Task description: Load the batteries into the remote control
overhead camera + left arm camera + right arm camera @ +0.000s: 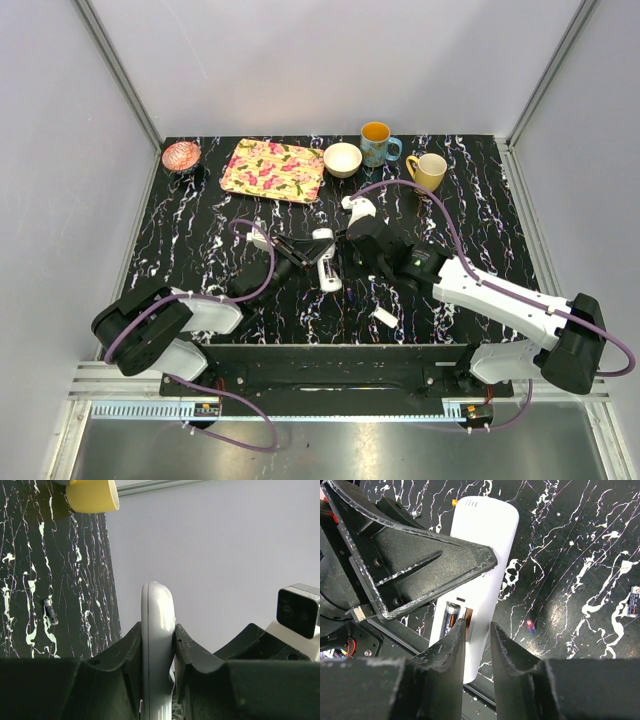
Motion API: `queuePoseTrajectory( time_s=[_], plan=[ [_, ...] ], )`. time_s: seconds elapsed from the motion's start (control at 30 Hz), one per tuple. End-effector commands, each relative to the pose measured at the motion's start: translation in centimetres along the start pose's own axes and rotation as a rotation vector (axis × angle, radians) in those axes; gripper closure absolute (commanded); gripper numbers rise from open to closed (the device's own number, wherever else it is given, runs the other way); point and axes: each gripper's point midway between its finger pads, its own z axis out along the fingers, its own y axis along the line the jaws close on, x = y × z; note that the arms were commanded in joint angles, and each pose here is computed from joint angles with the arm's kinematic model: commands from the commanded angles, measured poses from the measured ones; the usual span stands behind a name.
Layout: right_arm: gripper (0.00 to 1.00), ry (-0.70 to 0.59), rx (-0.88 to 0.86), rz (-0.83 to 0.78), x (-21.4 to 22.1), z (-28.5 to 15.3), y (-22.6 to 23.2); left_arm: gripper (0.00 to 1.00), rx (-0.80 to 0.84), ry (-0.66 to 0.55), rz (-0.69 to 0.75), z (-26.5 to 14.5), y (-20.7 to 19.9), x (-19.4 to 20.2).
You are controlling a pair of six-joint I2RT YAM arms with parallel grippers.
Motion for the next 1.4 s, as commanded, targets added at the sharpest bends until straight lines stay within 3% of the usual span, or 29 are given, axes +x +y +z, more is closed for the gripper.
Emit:
queuePoseTrajectory(
  time_s=[0.0, 0.3, 0.5, 0.57, 0.8, 0.93, 1.13, 1.37],
  plan=[
    [0.69, -0.027, 0.008, -0.017, -1.1, -0.6, 0.4, 1.0, 0.257, -0.036, -0.047, 0.0, -7.0, -1.1],
    [0.55, -0.137, 0.044, -0.009, -4.0, -2.6, -0.2, 1.0, 0.227, -0.079, -0.025, -0.2, -5.6, -2.9],
    [0.33, -0.206, -0.001, 0.058, -5.6, -4.6, -0.3, 1.0, 0.236, -0.073, -0.022, -0.4, -5.6, -3.7],
    [0.26, -0.163, -0.1, 0.109, -4.9, -4.3, 0.4, 1.0, 0.244, -0.044, -0.03, -0.3, -5.6, -3.3],
    [0.18, -0.056, -0.39, 0.282, -3.5, -3.3, 1.8, 1.0, 0.316, 0.057, -0.056, -0.8, -7.2, -2.0],
    [0.17, 0.009, -0.555, 0.304, -2.4, -2.8, 4.1, 1.0, 0.343, 0.075, -0.04, -1.1, -8.1, -1.8],
    [0.21, 0.039, -0.595, 0.333, -1.5, -1.9, 4.5, 1.0, 0.362, 0.086, -0.013, -1.3, -9.3, -1.7],
    [0.42, 0.046, -0.603, 0.35, -0.8, -1.0, 4.3, 1.0, 0.384, 0.091, -0.001, -1.5, -10.5, -1.7]
  ],
)
